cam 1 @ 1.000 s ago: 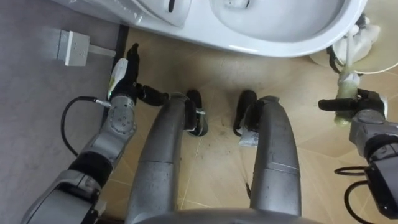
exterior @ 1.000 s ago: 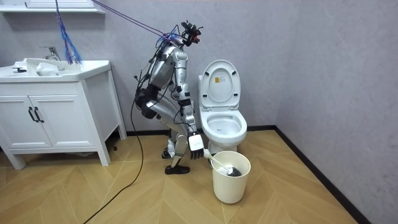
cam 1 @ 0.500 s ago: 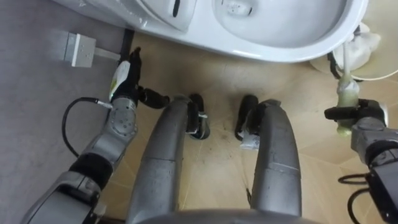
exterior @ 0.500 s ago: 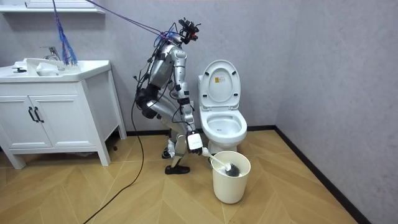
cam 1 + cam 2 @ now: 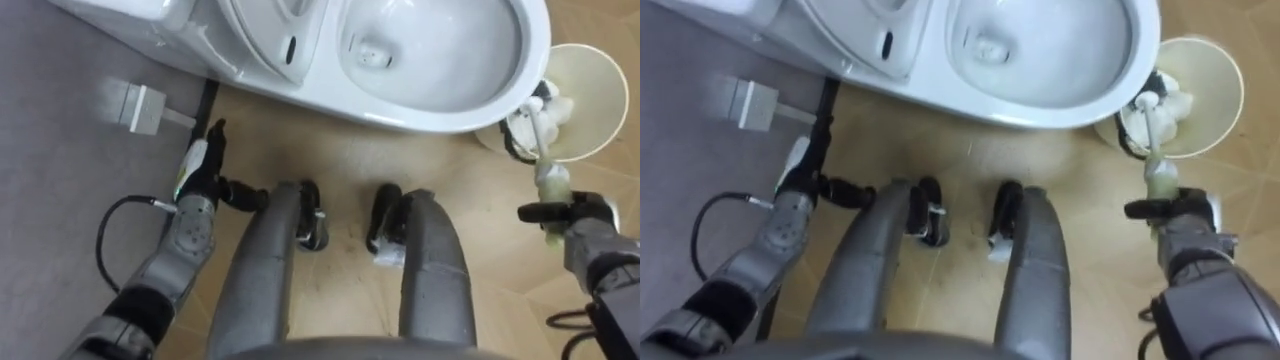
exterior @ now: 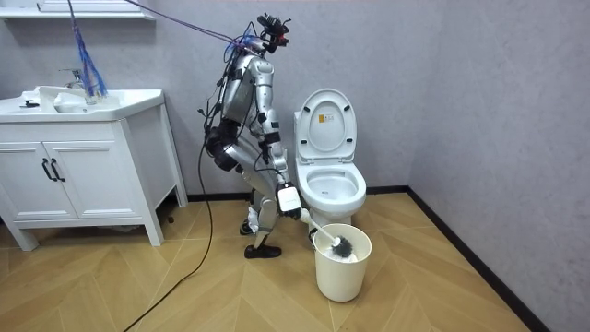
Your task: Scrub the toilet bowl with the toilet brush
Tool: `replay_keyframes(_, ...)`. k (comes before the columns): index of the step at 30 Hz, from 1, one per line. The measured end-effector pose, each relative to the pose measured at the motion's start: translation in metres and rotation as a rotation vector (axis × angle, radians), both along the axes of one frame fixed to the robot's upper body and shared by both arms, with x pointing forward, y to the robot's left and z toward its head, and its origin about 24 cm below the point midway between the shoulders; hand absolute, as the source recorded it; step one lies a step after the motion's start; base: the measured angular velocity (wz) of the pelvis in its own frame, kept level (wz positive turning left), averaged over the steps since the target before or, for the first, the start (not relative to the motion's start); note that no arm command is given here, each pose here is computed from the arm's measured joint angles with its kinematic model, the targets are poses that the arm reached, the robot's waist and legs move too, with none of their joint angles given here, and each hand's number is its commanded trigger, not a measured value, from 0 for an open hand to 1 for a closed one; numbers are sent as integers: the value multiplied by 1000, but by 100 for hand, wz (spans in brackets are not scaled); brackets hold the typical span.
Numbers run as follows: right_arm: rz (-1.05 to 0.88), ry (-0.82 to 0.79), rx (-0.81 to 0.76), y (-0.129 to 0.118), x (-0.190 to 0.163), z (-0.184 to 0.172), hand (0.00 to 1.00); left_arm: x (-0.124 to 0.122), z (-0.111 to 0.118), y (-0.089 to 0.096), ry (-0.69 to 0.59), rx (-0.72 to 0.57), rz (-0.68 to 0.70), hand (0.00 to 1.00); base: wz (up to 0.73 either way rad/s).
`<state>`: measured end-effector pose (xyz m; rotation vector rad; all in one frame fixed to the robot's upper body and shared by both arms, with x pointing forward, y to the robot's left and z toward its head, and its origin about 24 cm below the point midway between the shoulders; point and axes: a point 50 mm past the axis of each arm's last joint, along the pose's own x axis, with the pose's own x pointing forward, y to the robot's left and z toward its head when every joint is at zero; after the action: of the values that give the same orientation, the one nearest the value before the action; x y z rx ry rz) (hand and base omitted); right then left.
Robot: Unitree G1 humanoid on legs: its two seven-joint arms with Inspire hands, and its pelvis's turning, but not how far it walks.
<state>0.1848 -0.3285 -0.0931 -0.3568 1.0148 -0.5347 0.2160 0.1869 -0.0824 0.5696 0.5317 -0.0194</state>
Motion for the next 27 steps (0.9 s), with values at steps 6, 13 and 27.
replay_keyframes(6, -52, 48, 63, 6, -27, -16, 100, -28, -19, 19, 108, 20, 66, 0, -1)
replay_keyframes(13, -148, 50, 140, 18, -47, -30, 100, -64, -39, 36, 236, 42, 133, 0, 4)
replay_keyframes(27, -370, 2, 206, 38, -109, -51, 100, -153, -50, 76, 361, 52, 405, 0, -5)
